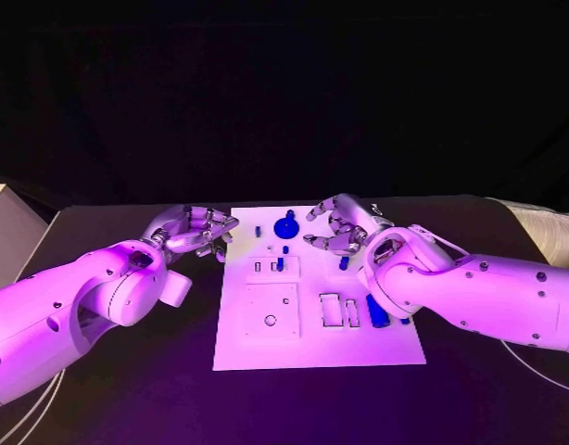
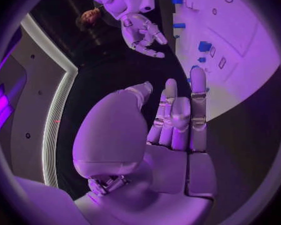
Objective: Assemble the parts on the task board
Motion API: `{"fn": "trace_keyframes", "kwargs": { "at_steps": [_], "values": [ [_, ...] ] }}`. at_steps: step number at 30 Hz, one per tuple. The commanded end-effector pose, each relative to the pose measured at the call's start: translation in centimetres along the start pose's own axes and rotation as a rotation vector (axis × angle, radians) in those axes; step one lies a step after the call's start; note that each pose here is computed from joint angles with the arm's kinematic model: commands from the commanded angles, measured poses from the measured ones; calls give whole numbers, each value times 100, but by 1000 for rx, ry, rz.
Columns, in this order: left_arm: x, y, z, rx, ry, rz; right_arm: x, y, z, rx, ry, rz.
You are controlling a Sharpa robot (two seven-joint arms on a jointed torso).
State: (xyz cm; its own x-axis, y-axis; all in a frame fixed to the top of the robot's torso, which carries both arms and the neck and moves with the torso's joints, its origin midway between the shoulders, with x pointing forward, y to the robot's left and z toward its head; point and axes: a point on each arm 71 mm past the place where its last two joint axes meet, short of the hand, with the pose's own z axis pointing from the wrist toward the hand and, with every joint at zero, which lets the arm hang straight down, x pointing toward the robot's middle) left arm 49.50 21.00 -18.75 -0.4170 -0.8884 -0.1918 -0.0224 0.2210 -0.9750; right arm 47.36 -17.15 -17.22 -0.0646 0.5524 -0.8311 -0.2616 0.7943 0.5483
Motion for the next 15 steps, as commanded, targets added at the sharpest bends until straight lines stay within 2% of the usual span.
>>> {"fn": "trace_keyframes", "kwargs": {
  "at_steps": [1,9,15],
  "values": [
    [55,36,82,-155,60,186,-93,-57,32,8,25,149],
    [168,-63,327,-269,146,371,-336,-205,133,57,-8,219],
    [282,-74,510,-353,213,498,-420,-295,207,89,-24,232]
  ]
}}
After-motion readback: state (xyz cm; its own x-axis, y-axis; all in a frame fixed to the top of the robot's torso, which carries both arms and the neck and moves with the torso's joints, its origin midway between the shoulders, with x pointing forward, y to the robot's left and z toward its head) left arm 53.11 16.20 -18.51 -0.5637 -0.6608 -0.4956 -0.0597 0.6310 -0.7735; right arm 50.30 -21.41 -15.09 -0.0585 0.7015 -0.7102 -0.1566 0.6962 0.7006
